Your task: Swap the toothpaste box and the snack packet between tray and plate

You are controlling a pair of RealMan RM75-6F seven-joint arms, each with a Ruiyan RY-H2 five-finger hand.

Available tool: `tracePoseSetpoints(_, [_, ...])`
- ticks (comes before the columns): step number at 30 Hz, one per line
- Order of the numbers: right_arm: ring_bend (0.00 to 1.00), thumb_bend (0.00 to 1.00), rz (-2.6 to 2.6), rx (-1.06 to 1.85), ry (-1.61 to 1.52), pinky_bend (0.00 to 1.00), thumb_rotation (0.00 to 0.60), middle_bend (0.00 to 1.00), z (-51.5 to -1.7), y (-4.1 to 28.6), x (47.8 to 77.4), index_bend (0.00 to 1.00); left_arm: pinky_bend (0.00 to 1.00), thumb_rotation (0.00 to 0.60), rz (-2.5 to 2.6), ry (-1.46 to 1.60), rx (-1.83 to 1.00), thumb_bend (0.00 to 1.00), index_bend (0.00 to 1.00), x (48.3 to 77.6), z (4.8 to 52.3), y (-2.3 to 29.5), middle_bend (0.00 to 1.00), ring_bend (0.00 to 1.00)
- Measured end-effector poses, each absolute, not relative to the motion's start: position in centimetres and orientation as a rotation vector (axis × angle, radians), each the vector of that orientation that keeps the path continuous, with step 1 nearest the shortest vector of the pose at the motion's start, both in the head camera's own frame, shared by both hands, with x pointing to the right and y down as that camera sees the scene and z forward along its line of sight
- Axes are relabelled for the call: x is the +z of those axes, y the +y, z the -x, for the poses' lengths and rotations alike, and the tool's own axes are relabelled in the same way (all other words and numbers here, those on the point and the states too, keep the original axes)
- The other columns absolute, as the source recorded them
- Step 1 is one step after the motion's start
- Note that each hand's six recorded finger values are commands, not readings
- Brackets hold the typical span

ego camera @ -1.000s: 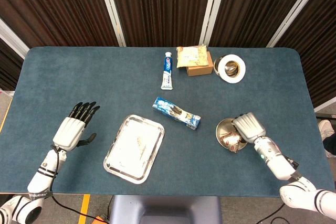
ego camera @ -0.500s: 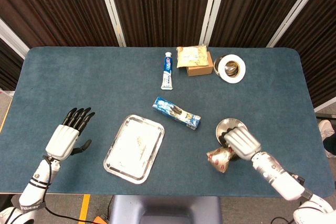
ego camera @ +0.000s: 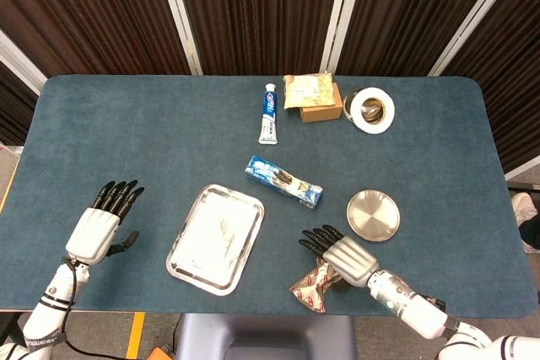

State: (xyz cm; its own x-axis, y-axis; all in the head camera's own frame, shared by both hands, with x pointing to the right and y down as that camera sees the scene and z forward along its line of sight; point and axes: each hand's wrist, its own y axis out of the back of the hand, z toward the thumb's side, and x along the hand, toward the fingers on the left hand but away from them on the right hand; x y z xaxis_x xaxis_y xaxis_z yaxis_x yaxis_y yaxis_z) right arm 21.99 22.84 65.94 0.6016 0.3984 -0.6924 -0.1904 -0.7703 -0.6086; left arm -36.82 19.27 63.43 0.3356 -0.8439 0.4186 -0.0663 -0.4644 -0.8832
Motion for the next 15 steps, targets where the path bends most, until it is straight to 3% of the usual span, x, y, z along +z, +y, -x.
tracePoseSetpoints(4, [0.0,0.26,2.171,1.18,-0.194,0.0,0.6,0.0,-23.6,21.5,64.0,0.0,0.0,0.6,1.816,0.828,-1.215,0.33,0.0,63.7,37.2,19.2,0.0,0.0])
tracePoseSetpoints(9, [0.0,0.26,2.165,1.212,-0.432,0.0,0.6,0.0,-26.1,17.0,60.9,0.0,0.0,0.6,1.838,0.859,-1.194,0.33,0.0,63.3,37.3,19.0,0.0,0.0])
tracePoseSetpoints(15, [0.0,0.26,2.179,1.254,-0.621,0.0,0.6,0.0,-25.1,12.1,61.4,0.0,0.0,0.6,1.859,0.875,-1.188,0.34,0.0,63.4,37.5,19.3,0.0,0.0])
